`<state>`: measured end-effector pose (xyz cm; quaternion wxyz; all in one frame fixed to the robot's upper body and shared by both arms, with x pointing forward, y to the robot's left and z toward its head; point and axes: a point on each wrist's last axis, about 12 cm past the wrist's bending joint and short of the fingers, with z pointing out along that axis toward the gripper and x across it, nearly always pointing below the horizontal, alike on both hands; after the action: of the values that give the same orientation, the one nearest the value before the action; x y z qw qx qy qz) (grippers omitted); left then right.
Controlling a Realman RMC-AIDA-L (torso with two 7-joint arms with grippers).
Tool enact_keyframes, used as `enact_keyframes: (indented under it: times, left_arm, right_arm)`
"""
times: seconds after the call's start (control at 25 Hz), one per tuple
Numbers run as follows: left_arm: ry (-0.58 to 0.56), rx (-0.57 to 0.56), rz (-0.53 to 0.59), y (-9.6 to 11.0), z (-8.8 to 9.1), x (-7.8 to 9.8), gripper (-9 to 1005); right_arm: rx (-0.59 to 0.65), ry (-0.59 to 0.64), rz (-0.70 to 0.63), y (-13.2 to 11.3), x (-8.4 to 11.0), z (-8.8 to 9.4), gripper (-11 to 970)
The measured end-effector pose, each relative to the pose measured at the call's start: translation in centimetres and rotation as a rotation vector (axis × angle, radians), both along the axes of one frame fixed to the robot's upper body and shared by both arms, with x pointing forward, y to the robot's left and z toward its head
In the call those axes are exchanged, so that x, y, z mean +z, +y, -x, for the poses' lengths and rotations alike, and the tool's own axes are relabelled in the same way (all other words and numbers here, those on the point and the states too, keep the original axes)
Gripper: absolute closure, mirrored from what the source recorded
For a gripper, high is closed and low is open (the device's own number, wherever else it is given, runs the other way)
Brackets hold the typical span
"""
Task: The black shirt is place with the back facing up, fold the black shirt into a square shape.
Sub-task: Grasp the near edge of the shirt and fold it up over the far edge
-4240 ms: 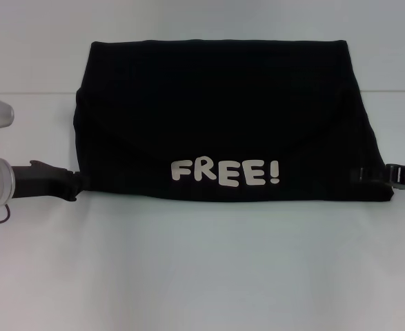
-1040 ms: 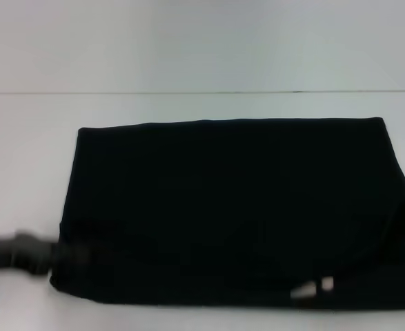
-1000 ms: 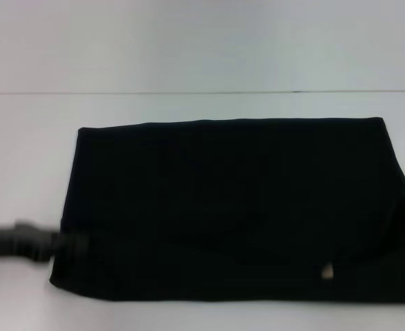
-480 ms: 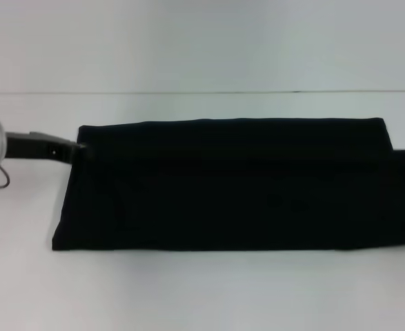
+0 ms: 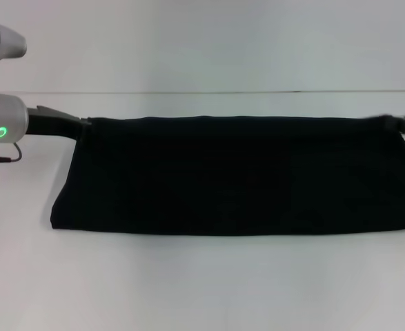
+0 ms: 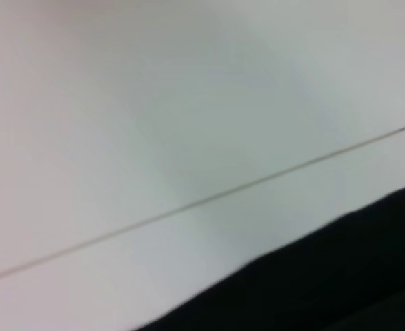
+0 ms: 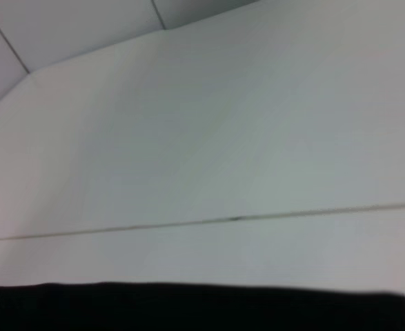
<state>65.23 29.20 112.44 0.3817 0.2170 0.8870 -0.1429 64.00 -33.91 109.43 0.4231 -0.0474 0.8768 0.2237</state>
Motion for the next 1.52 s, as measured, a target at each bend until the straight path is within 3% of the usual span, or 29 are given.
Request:
enact_keyframes:
  times: [0.44,0.92,1.52]
  left_arm:
    - [-0.060,0.015,-0.044,-0.6,-1.3,0.9,974]
    - [-0.109,0.055,-0.066,-1.3,-2.5,1.3,964]
    - [-0.123,0.058,-0.077,-2.0,-3.0,1.2,952]
  right_arm:
    - [-0.012,-0.065,0.071,2.1,3.1,-3.7,926]
    - [-0.075,-0.090,0.121,2.0,3.8,-4.9,926]
    - [-0.083,-0.086,0.126,2.5,3.4,-4.9,910]
